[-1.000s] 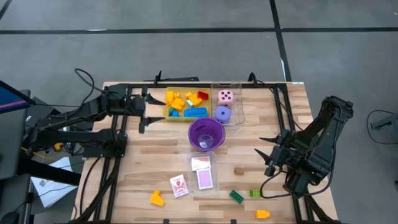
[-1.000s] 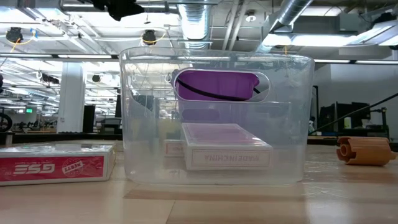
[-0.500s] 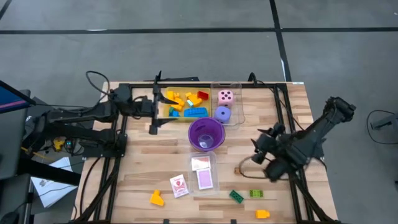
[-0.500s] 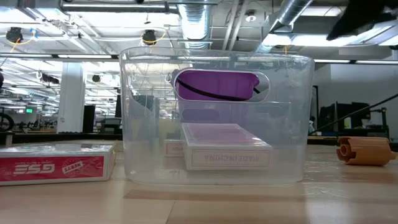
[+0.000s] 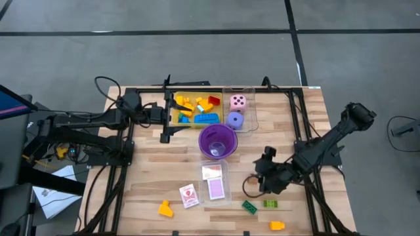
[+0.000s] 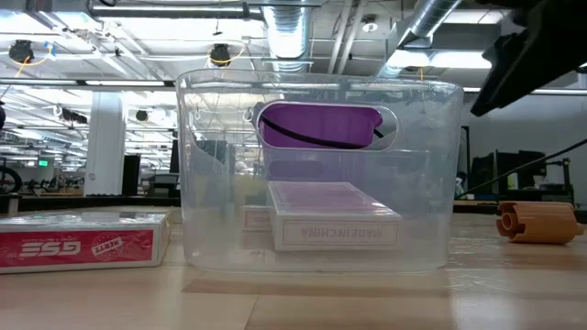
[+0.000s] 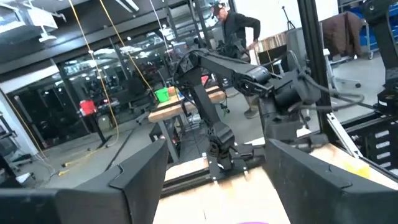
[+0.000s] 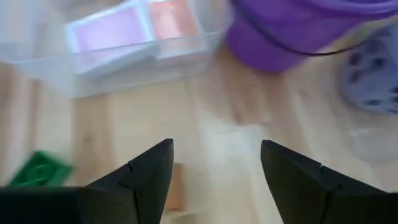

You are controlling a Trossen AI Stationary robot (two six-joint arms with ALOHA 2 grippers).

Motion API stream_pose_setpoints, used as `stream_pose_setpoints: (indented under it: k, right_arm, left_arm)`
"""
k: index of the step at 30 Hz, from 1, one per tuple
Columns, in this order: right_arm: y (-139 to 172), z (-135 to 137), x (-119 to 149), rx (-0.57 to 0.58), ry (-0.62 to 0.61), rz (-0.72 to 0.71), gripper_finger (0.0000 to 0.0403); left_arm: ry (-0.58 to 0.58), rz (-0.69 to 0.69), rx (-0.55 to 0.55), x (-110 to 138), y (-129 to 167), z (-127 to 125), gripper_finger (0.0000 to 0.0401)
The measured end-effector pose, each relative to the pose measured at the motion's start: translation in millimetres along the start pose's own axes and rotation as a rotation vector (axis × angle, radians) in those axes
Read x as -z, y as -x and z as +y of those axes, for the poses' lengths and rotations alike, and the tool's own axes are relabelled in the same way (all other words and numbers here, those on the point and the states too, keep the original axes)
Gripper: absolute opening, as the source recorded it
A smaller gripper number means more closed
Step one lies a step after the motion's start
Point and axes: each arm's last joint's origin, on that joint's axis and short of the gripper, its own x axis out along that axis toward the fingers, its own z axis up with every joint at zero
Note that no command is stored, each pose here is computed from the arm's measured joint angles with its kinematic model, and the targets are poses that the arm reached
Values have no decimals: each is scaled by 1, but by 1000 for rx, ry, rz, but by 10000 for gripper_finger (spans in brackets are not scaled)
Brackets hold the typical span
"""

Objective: Pick & Place Toys
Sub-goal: Put the brown game piece into the yellow bin

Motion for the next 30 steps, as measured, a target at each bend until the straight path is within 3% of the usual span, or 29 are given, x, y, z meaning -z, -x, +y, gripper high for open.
stream_pose_setpoints:
  k: [6, 12, 17, 30]
  right_arm:
    - [-7, 10, 13, -100, -57, -47, 235]
    - [-29, 11, 22, -119, -112, 8, 235]
    - [-46, 18, 27, -140, -80, 66, 235]
    - [-62, 17, 40, -84, -52, 155, 235]
  left_arm:
    - [8, 34, 11, 3, 0, -1, 264]
    - [10, 40, 13, 4, 0, -1, 264]
    - [10, 40, 13, 4, 0, -1, 264]
    - [10, 40, 13, 4, 0, -1, 264]
